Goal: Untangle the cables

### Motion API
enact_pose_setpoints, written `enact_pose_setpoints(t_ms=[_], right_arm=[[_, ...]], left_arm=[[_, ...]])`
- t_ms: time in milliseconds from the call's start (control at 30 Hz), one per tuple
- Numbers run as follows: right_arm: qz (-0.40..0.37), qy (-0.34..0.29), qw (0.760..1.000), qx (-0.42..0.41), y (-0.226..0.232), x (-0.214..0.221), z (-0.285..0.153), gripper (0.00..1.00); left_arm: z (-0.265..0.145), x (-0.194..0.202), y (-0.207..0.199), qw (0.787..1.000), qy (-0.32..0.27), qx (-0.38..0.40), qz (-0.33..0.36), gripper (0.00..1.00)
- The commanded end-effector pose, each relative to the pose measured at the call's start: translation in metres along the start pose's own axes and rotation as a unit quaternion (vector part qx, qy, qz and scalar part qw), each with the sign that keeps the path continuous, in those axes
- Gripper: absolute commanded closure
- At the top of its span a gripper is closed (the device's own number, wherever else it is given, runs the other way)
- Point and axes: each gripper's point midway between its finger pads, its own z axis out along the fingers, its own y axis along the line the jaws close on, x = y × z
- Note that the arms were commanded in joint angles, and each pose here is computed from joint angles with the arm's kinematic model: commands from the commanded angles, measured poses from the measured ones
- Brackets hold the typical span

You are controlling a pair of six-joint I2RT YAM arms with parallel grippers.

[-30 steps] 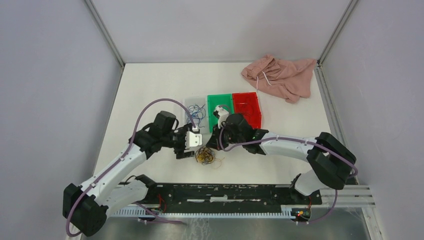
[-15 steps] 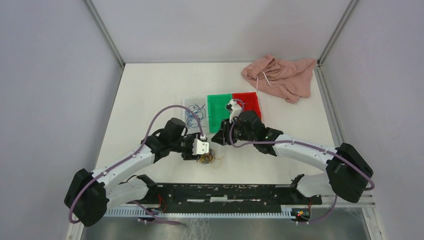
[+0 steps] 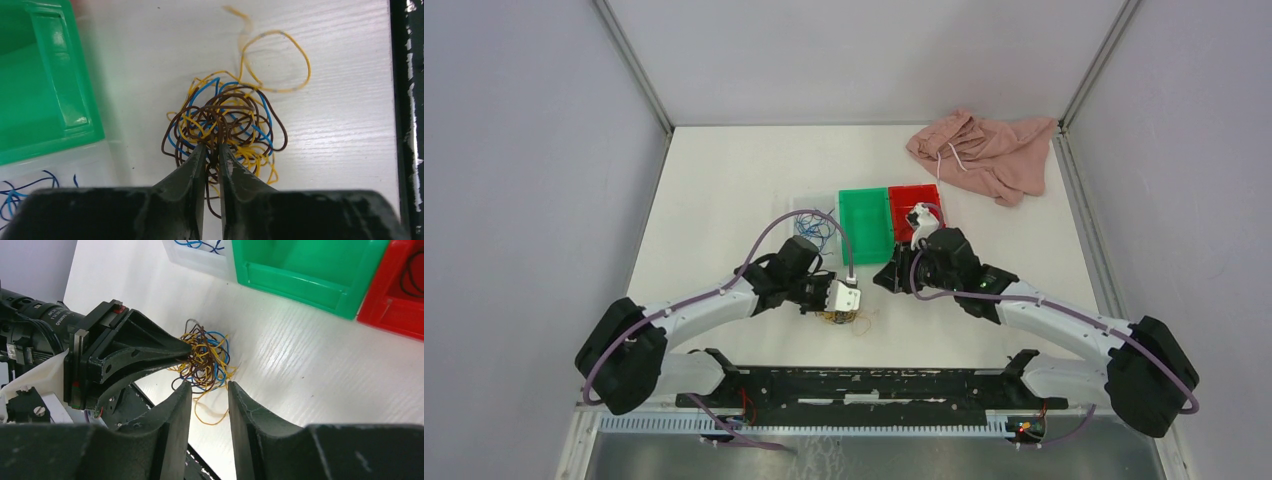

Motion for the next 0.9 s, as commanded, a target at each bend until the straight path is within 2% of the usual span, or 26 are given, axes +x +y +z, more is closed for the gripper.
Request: enact_pose_setpoints(t_ms=[0, 67, 233, 400, 600, 867], right_arm=[[0.003, -0.028, 1.0, -0.004, 0.0, -0.015, -0.009, 0.62], [0.005, -0.035, 0.999, -0.008, -0.001, -0.019, -0.012, 0.63], [0.007, -0.055, 0.998, -0.017, -0.001, -0.031, -0.018, 0.65], [0.002, -0.06, 0.998, -0.033, -0.002, -0.034, -0.018, 0.62], [-0.019, -0.068, 0.991, -0.115, 0.028, -0.039, -0.022, 0.49], [-0.012, -0.105, 0.963, -0.247, 0.078, -0.057, -0.043, 0.43]], left_arm=[[-0.009, -0.019, 0.021, 0.999, -0.014, -0.03, 0.038, 0.87], [-0.016, -0.025, 0.02, 0.999, -0.023, -0.036, 0.03, 0.96], [-0.051, -0.077, 0.029, 0.993, -0.096, -0.063, -0.006, 0.97], [-0.094, -0.131, 0.043, 0.981, -0.169, -0.097, 0.004, 0.97], [-0.126, -0.161, 0.054, 0.969, -0.206, -0.135, 0.03, 0.97], [-0.138, -0.179, 0.06, 0.959, -0.242, -0.143, -0.034, 0.97]])
